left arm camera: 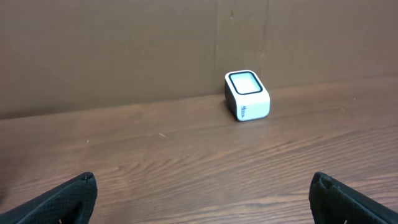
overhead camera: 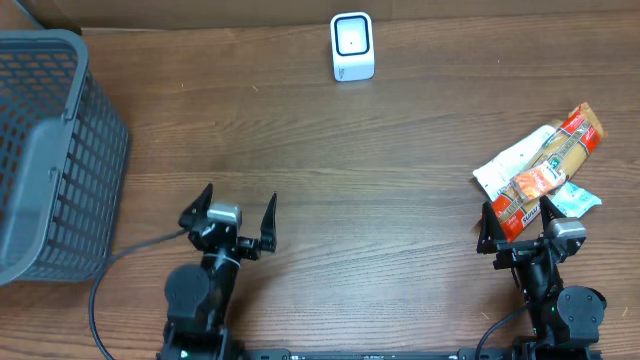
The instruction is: Scan the item barcode
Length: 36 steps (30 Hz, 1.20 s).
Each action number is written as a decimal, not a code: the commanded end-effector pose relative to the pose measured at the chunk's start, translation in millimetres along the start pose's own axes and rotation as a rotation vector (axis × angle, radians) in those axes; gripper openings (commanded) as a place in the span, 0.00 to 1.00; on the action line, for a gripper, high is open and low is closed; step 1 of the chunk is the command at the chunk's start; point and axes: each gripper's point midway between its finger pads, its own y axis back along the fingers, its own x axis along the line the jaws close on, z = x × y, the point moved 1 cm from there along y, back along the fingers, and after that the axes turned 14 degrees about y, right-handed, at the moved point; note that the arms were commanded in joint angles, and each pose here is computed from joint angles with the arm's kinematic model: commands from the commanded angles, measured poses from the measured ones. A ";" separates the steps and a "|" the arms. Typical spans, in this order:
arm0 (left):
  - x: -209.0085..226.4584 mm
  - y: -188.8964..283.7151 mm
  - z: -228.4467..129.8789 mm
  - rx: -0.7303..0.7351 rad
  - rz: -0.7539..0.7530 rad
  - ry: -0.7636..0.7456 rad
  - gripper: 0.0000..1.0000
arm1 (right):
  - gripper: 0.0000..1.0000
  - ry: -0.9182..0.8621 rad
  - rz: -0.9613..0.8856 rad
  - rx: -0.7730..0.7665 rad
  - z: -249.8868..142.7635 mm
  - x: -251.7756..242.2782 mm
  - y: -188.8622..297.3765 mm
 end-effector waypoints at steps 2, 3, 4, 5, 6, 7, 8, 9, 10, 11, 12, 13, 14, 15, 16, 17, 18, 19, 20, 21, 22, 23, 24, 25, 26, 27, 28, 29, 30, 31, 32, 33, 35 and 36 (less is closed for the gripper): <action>13.2 8.0 -9.9 -0.059 0.043 -0.017 1.00 | 1.00 0.001 0.006 -0.002 -2.4 1.6 -0.2; 15.4 9.0 -13.1 -0.065 0.049 -0.017 1.00 | 1.00 0.001 0.006 -0.002 -2.2 1.6 -0.2; 16.4 9.7 -15.2 -0.069 0.050 -0.017 1.00 | 1.00 0.001 0.007 -0.002 -2.2 1.7 -0.2; 17.3 10.4 -17.2 -0.074 0.052 -0.018 1.00 | 1.00 0.001 0.007 -0.002 -2.2 1.7 -0.2; 17.9 10.8 -19.1 -0.076 0.052 -0.018 1.00 | 1.00 0.001 0.006 -0.002 -2.4 1.6 -0.2; 18.9 11.2 -21.6 -0.078 0.055 -0.022 0.99 | 1.00 0.001 0.006 -0.002 -2.2 1.6 -0.2; 20.8 11.5 -24.4 -0.080 0.063 -0.021 1.00 | 1.00 0.001 0.007 -0.002 -2.2 1.7 -0.2; 21.7 11.6 -28.0 -0.080 0.064 -0.021 1.00 | 1.00 0.001 0.006 -0.002 -2.4 1.6 -0.2; 22.6 11.6 -31.7 -0.078 0.064 -0.021 1.00 | 1.00 0.001 0.006 -0.002 -2.2 1.6 -0.2; 23.9 12.3 -38.9 -0.050 0.069 -0.019 1.00 | 1.00 0.001 0.006 -0.002 -2.2 1.6 -0.2; 24.6 12.9 -43.0 -0.034 0.072 -0.016 1.00 | 1.00 0.001 0.007 -0.002 -2.2 1.7 -0.2; 25.7 14.1 -50.8 -0.002 0.076 -0.014 1.00 | 1.00 0.001 0.006 -0.002 -2.4 1.6 -0.2; 25.7 14.5 -50.3 -0.005 0.076 -0.013 1.00 | 1.00 0.001 0.006 -0.002 -2.2 1.6 -0.2; 25.2 15.1 -47.7 -0.017 0.075 -0.015 1.00 | 1.00 0.001 0.006 -0.002 -2.4 1.6 -0.2; 24.1 16.3 -43.6 -0.037 0.070 -0.016 1.00 | 1.00 0.001 0.007 -0.002 -2.2 1.7 -0.2; 23.9 16.5 -41.8 -0.045 0.070 -0.017 1.00 | 1.00 0.001 0.007 -0.002 -2.4 1.7 -0.2; 24.3 16.4 -43.5 -0.037 0.071 -0.016 1.00 | 1.00 0.001 0.006 -0.002 -2.4 1.6 -0.2; 24.3 16.4 -43.3 -0.038 0.071 -0.017 1.00 | 1.00 0.001 0.006 -0.002 -2.2 1.6 -0.2; 24.5 16.4 -43.2 -0.039 0.072 -0.016 1.00 | 1.00 0.001 0.007 -0.002 -2.2 1.7 -0.2; 24.6 16.4 -43.3 -0.038 0.073 -0.016 1.00 | 1.00 0.001 0.007 -0.002 -2.4 1.7 -0.2; 24.6 16.4 -43.4 -0.038 0.073 -0.016 1.00 | 1.00 0.001 0.006 -0.002 -2.2 1.6 -0.2; 24.7 16.3 -43.7 -0.036 0.073 -0.016 1.00 | 1.00 0.001 0.006 -0.002 -2.2 1.6 -0.2; 24.7 16.3 -43.7 -0.036 0.073 -0.016 1.00 | 1.00 0.001 0.006 -0.002 -2.4 1.6 -0.2; 24.7 16.3 -43.7 -0.036 0.073 -0.016 1.00 | 1.00 0.001 0.006 -0.002 -2.2 1.6 -0.2; 24.7 16.3 -43.7 -0.036 0.073 -0.016 0.99 | 1.00 0.001 0.006 -0.002 -2.2 1.6 -0.2; 24.7 16.3 -43.7 -0.036 0.073 -0.016 1.00 | 1.00 0.001 0.006 -0.002 -2.2 1.6 -0.2; 24.7 16.3 -43.7 -0.036 0.073 -0.016 1.00 | 1.00 0.001 0.006 -0.002 -2.2 1.6 -0.2; 24.7 16.3 -43.7 -0.036 0.073 -0.016 1.00 | 1.00 0.001 0.007 -0.002 -2.2 1.7 -0.2; 24.7 16.3 -43.7 -0.036 0.073 -0.016 0.99 | 1.00 0.001 0.006 -0.002 -2.2 1.6 -0.2; 24.7 16.3 -43.7 -0.036 0.073 -0.016 1.00 | 1.00 0.001 0.006 -0.002 -2.2 1.6 -0.2; 24.7 16.3 -43.7 -0.036 0.073 -0.016 1.00 | 1.00 0.001 0.006 -0.002 -2.4 1.6 -0.2; 24.7 16.3 -43.7 -0.036 0.073 -0.016 1.00 | 1.00 0.001 0.006 -0.002 -2.2 1.6 -0.2; 24.7 16.3 -43.7 -0.036 0.073 -0.016 1.00 | 1.00 0.001 0.007 -0.002 -2.4 1.7 -0.2; 24.7 16.3 -43.7 -0.036 0.073 -0.016 1.00 | 1.00 0.001 0.006 -0.002 -2.4 1.6 -0.2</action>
